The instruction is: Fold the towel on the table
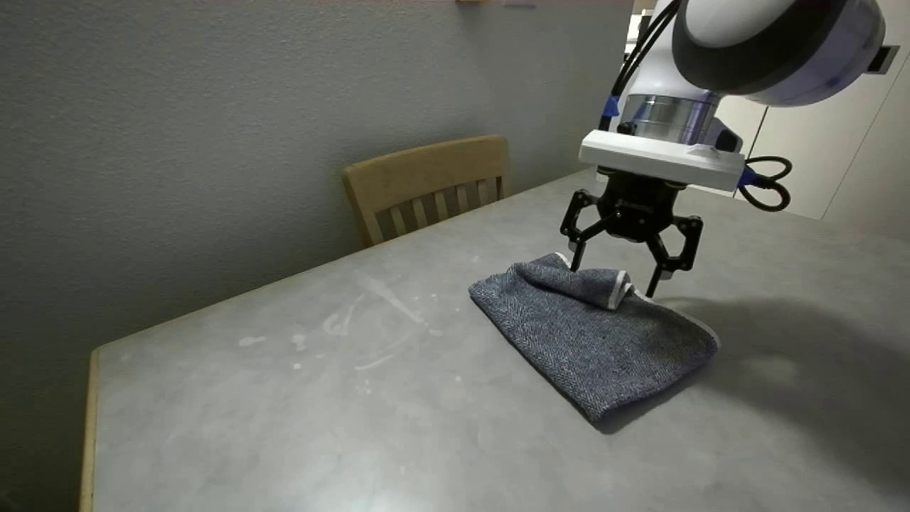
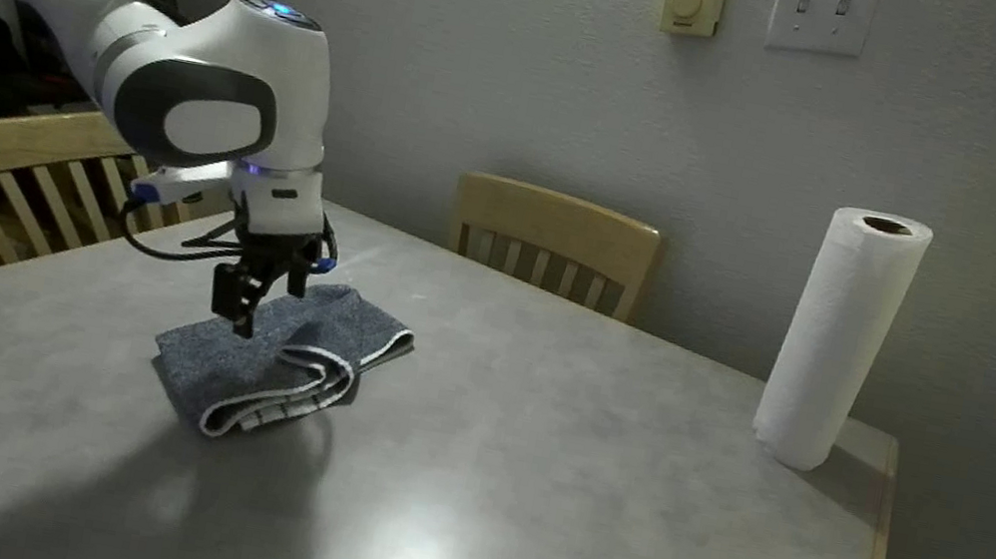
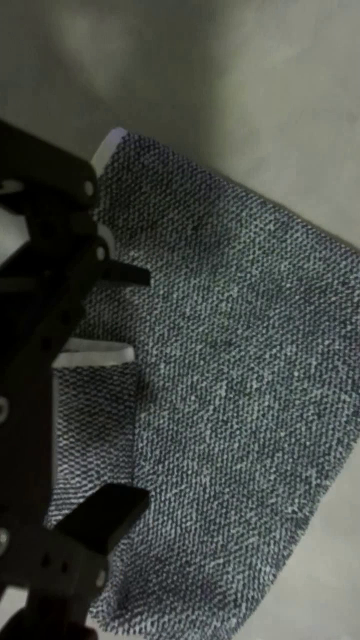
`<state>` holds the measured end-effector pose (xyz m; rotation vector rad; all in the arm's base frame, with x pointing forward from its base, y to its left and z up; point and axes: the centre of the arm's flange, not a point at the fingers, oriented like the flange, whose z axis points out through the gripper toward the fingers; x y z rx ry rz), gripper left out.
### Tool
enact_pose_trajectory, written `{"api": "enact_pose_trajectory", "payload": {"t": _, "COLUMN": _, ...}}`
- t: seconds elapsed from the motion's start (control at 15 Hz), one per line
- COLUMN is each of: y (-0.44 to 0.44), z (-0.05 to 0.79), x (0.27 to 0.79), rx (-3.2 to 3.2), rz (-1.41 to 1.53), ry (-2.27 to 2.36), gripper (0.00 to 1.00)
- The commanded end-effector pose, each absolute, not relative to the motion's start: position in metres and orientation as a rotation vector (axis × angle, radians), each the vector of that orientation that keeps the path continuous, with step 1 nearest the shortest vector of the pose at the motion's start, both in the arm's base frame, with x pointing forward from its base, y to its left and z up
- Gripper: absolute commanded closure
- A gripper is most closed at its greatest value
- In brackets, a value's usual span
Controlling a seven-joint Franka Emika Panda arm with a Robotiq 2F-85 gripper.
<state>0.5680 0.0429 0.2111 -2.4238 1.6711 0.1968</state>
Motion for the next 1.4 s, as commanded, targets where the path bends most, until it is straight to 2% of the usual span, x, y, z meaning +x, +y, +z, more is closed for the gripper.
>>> {"api": "enact_pose_trajectory", "payload": {"t": 0.0, "y": 0.036, "z": 0.212, "x": 0.564, "rx": -2.482, "rz": 0.165, "ry": 1.687, "gripper": 0.00}}
{"api": "enact_pose_trajectory", "payload": {"t": 0.2, "y": 0.038, "z": 0.202, "x": 0.566, "rx": -2.510, "rz": 0.090, "ry": 1.596, "gripper": 0.00}}
{"api": "enact_pose_trajectory", "payload": {"t": 0.93, "y": 0.059, "z": 0.185, "x": 0.574, "rx": -2.566, "rz": 0.130, "ry": 1.617, "gripper": 0.00}}
{"api": "enact_pose_trajectory", "payload": {"t": 1.33, "y": 0.070, "z": 0.168, "x": 0.571, "rx": -2.688, "rz": 0.013, "ry": 1.641, "gripper": 0.00}}
